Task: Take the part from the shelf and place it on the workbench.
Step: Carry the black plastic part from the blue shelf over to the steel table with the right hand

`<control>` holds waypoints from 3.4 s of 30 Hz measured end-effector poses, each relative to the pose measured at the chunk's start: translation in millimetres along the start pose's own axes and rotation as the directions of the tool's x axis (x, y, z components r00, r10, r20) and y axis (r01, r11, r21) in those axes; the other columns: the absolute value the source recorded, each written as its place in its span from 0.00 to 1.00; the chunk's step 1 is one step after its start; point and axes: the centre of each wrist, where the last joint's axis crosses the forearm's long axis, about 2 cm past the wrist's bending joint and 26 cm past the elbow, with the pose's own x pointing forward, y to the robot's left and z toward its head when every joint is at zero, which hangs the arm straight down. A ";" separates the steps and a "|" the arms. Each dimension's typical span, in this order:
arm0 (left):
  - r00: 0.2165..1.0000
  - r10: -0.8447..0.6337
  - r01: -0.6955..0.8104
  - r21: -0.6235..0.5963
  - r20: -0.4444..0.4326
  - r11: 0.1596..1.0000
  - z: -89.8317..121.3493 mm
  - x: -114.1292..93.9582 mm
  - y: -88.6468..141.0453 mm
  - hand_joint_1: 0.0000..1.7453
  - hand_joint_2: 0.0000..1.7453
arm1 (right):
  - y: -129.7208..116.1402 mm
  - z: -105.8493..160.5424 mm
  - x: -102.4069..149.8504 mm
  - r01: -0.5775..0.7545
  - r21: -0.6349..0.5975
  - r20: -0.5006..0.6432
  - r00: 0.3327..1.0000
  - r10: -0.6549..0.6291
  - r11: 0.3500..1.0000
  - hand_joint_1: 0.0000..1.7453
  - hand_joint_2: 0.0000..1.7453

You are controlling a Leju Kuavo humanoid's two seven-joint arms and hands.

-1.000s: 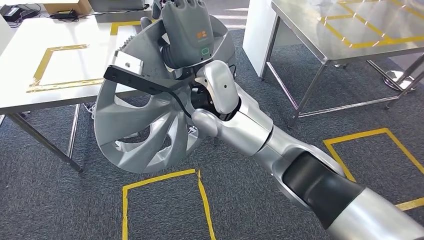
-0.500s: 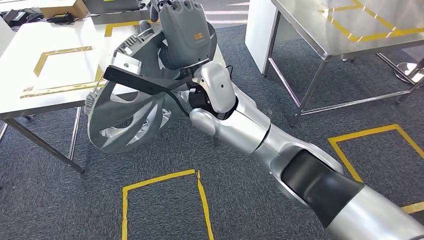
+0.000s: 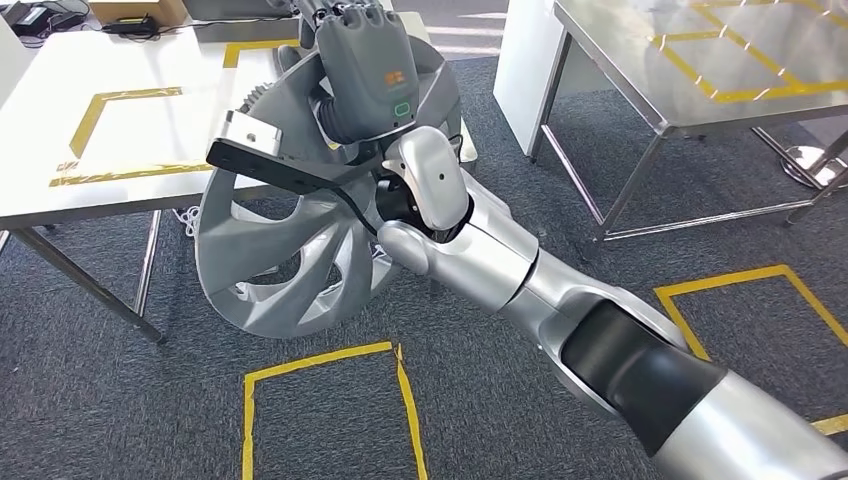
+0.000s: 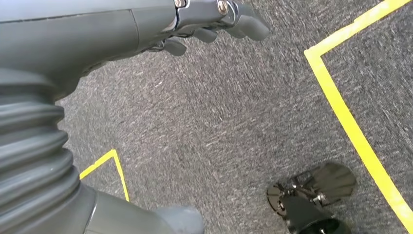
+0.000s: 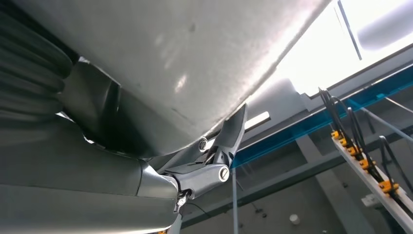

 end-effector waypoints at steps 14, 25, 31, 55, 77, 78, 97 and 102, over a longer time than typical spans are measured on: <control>1.000 -0.005 0.005 -0.007 0.005 1.000 0.6 1.8 -2.9 0.00 1.00 | 3.6 6.7 -4.1 -0.027 0.000 -0.011 1.000 0.027 1.000 1.00 1.00; 1.000 -0.019 0.019 -0.017 0.011 1.000 1.4 -1.3 -8.8 0.00 1.00 | 10.5 19.7 -7.3 -0.052 0.009 -0.016 0.999 0.052 0.999 1.00 1.00; 0.999 -0.031 0.032 -0.021 0.017 0.999 1.3 -0.9 -8.6 0.00 1.00 | 12.9 33.4 -8.8 -0.075 0.010 -0.036 0.997 0.075 0.997 1.00 1.00; 0.999 -0.035 0.035 -0.031 0.024 0.999 1.4 1.3 -8.8 0.00 1.00 | 9.3 45.6 -8.1 -0.099 0.013 -0.052 0.994 0.100 0.995 1.00 1.00; 0.999 -0.028 0.029 -0.023 0.029 0.999 1.5 5.6 -7.3 0.00 1.00 | -10.9 16.1 -24.1 -0.116 -0.029 -0.039 0.993 0.115 0.993 1.00 1.00; 0.999 -0.028 0.029 -0.024 0.028 0.999 1.5 4.8 -7.7 0.00 1.00 | -10.0 16.7 -24.3 -0.116 -0.026 -0.040 0.993 0.115 0.993 1.00 1.00; 0.999 -0.029 0.030 -0.025 0.020 0.999 1.2 -0.2 -8.0 0.00 1.00 | -4.6 18.5 -25.7 -0.114 -0.006 -0.051 0.992 0.114 0.993 1.00 1.00; 0.999 -0.028 0.029 -0.026 0.024 0.999 1.5 1.4 -8.8 0.00 1.00 | -4.9 16.8 -25.4 -0.115 -0.008 -0.052 0.992 0.114 0.993 1.00 1.00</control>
